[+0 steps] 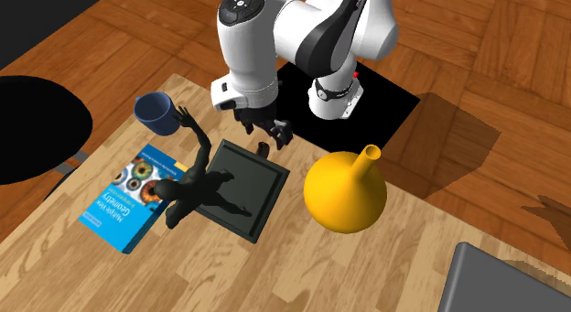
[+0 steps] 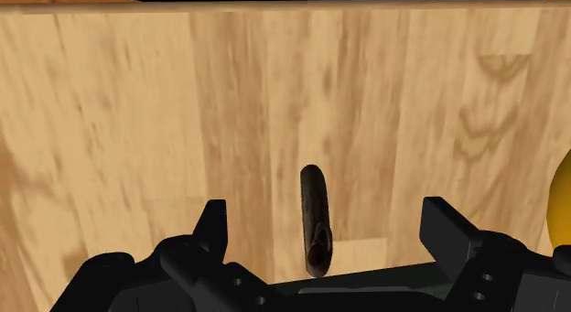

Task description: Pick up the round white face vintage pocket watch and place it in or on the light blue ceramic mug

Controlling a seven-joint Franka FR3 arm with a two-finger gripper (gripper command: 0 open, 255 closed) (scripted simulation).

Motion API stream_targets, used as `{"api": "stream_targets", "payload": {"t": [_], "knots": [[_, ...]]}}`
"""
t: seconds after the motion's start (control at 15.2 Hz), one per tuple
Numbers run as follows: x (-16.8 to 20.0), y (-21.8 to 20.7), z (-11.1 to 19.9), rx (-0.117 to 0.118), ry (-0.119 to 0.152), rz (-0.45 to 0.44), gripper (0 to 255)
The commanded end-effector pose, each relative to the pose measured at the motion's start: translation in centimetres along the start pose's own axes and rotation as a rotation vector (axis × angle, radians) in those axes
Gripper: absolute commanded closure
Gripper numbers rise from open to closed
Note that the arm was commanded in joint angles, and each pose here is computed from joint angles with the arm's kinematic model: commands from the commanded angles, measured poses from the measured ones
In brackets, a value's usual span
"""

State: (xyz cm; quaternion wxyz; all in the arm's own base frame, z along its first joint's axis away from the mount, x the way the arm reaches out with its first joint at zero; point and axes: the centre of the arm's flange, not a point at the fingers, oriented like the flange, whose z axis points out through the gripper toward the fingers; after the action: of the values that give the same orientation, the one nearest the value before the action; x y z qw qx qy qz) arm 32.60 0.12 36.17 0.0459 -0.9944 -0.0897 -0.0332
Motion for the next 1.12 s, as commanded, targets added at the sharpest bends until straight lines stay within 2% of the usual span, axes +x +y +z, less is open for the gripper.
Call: {"api": "stream_targets", "payload": {"t": [0.0,0.46,0.53,1.06], "knots": [[-0.01,0.07,0.78,0.0,0.001,0.0,0],[-0.01,0.07,0.78,0.0,0.001,0.0,0],[-0.01,0.07,0.78,0.0,0.001,0.0,255],[-0.01,0.07,0.78,0.0,0.001,0.0,255]]}}
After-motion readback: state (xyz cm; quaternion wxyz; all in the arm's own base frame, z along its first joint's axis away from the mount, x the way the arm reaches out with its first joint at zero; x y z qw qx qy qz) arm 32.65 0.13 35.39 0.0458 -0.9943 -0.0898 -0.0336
